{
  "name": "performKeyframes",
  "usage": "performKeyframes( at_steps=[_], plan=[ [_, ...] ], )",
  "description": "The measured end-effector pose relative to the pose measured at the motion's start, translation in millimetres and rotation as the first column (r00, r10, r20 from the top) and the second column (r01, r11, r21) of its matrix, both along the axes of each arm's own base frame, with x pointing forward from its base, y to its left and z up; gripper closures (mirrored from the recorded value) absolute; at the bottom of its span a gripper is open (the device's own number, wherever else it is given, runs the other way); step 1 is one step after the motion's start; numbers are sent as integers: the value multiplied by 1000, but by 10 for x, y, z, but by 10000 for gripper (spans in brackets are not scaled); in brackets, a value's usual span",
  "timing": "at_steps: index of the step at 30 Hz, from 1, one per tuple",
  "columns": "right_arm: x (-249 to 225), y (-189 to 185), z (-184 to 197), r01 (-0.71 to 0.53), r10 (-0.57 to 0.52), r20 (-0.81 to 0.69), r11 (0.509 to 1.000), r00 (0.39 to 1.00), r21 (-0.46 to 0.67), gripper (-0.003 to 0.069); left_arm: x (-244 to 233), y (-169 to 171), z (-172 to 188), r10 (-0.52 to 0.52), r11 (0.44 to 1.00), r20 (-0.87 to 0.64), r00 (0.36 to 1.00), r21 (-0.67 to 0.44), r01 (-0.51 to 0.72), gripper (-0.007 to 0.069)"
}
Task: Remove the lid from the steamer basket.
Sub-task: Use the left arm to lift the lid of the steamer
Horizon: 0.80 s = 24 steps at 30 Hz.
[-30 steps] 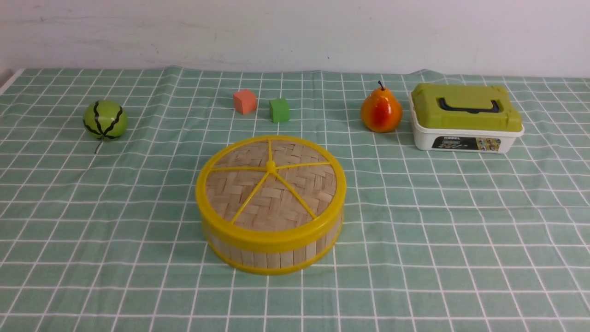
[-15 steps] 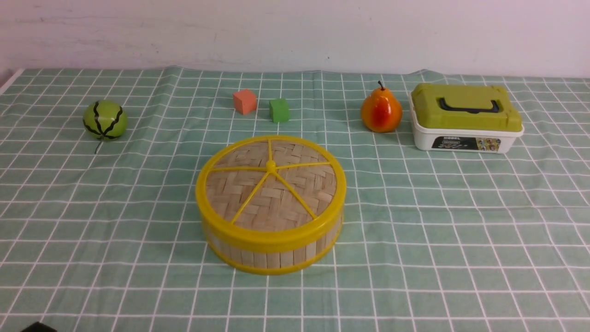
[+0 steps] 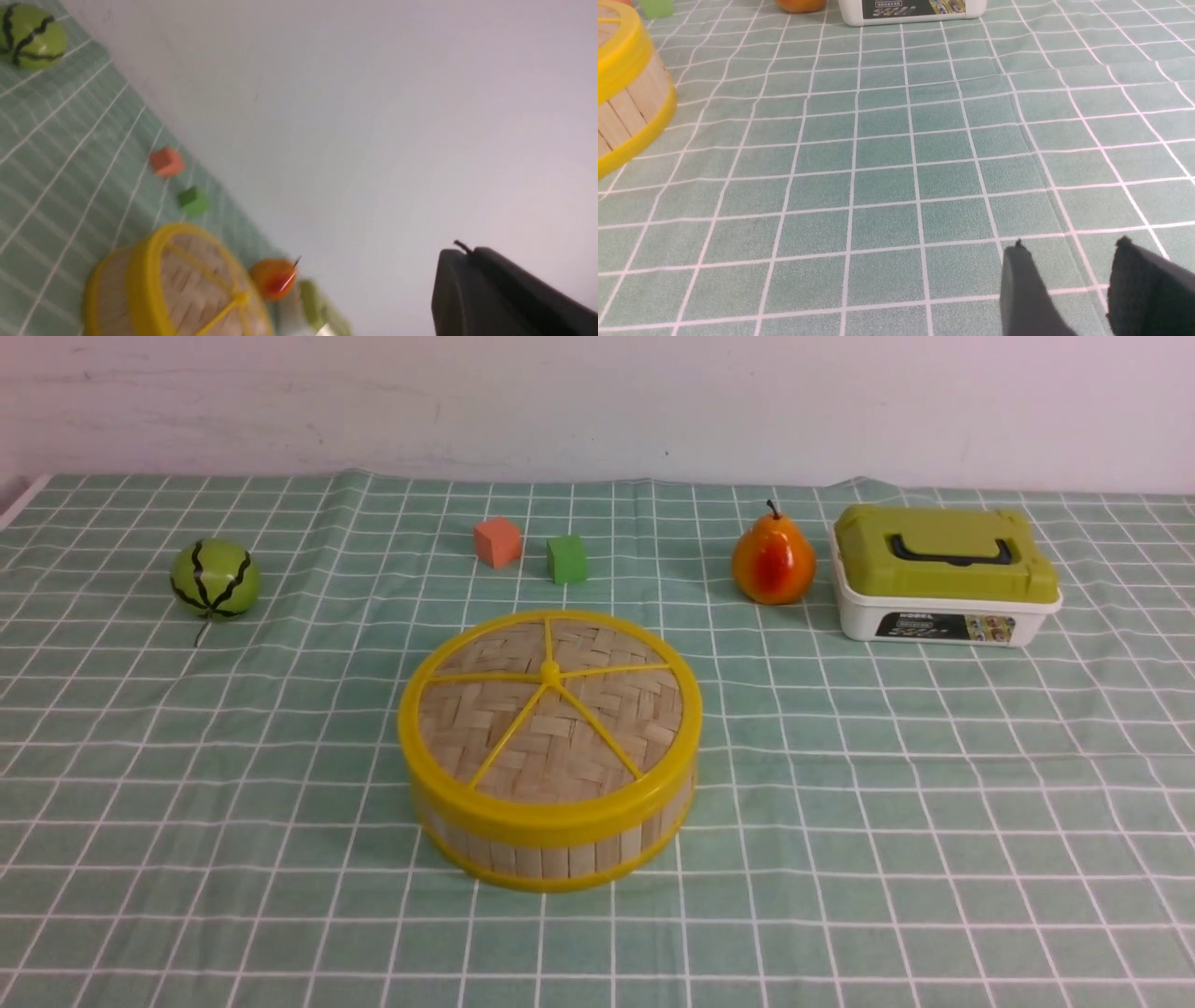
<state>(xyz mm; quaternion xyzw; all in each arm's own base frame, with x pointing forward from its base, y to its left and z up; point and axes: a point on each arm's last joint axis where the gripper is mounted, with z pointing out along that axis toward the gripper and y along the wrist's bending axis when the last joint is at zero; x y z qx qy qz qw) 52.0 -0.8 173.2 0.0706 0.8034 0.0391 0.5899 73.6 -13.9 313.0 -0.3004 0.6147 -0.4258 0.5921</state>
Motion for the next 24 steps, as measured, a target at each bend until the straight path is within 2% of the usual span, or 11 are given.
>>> performKeyframes(
  at_steps=[2, 4, 9, 11, 12, 13, 14, 19, 24],
  plan=[
    [0, 0, 0, 0, 0, 0, 1000, 1000, 0, 418, 323, -143, 121, -117, 983, -245, 962, 106, 147, 638],
    [0, 0, 0, 0, 0, 0, 1000, 1000, 0, 418, 560, -228, 164, -180, 951, -404, 897, 162, 263, 638],
    [0, 0, 0, 0, 0, 0, 1000, 1000, 0, 418, 1252, -353, 280, -235, 825, -674, 700, 242, 511, 638],
    [0, 0, 0, 0, 0, 0, 1000, 1000, 0, 418, 1410, -369, 314, -236, 804, -708, 665, 242, 543, 638],
    [0, 0, 0, 0, 0, 0, 1000, 1000, 0, 418, 1600, -393, 365, -242, 782, -742, 625, 233, 578, 638],
    [0, 0, 0, 0, 0, 0, 1000, 1000, 0, 418, 1621, -400, 373, -244, 779, -745, 620, 230, 583, 638],
    [0, 0, 0, 0, 0, 0, 1000, 1000, 0, 418, 1801, -449, 433, -247, 749, -771, 586, 232, 621, 638],
    [0, 0, 0, 0, 0, 0, 1000, 1000, 0, 418, 2114, -648, 557, -211, 670, -807, 551, 291, 683, 638],
    [0, 0, 0, 0, 0, 0, 1000, 1000, 0, 418, 2425, -1066, 591, -142, 593, -846, 515, 344, 728, 638]
  ],
)
